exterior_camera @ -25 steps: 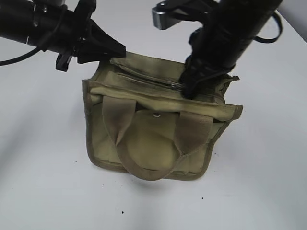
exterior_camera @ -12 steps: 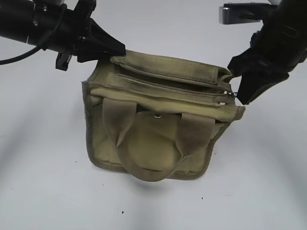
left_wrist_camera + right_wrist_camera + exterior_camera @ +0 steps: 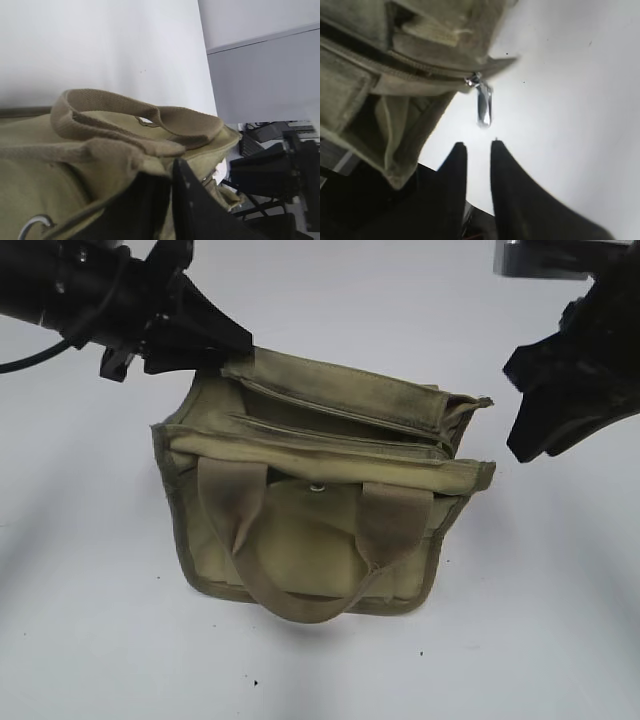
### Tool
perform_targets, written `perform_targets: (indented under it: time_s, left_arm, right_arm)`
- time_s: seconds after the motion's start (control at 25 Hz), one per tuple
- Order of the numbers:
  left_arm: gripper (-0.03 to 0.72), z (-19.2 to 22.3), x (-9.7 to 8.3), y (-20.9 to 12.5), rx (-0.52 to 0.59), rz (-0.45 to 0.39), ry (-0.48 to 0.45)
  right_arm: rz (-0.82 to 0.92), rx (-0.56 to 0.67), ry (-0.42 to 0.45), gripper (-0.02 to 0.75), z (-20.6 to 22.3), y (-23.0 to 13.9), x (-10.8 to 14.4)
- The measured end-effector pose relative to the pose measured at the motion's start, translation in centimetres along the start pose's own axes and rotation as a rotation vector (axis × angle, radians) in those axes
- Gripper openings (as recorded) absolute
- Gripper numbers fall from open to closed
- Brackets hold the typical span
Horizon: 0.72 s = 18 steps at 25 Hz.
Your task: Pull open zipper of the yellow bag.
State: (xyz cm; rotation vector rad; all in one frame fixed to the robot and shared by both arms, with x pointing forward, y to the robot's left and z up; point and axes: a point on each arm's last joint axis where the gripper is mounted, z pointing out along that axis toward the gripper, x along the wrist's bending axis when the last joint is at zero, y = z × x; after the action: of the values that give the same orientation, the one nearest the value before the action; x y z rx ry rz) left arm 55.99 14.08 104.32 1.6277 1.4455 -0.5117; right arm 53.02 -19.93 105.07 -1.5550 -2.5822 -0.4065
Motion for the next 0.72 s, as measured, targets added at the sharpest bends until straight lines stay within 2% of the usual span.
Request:
perform_targets:
  time_s: [0.08, 0.2, 0.28, 0.4, 0.56, 0.72]
  left_arm:
    - [0.19, -0.8, -0.4, -0.2, 0.001, 0.054, 0.029]
    - [0.347, -3.3, -1.9, -0.7, -0.011, 0.183, 0.086]
    - [0.396, -5.6, -3.1, -1.2, -0.025, 0.308, 0.166]
    - [0.417, -9.7, -5.1, -3.1, -0.042, 0.432, 0.307]
    - [0.421, -14.4, -6.3, -7.0, -0.076, 0.467, 0.48]
    - [0.421, -17.5, -6.0, -12.9, -0.14, 0.459, 0.548]
  right_arm:
    - [0.01, -0.05, -0.009, 0.274, -1.7, -0.5, 0.6]
    - [0.018, -0.12, -0.023, 0.47, -4.0, -1.5, 1.4]
    - [0.021, -0.162, -0.03, 0.531, -5.3, -2.5, 2.0]
    - [0.015, -0.205, -0.041, 0.561, -6.6, -5.2, 2.9]
    - [0.001, -0.229, -0.08, 0.571, -7.0, -10.1, 3.8]
    - [-0.011, -0.265, -0.101, 0.572, -6.4, -15.3, 4.7]
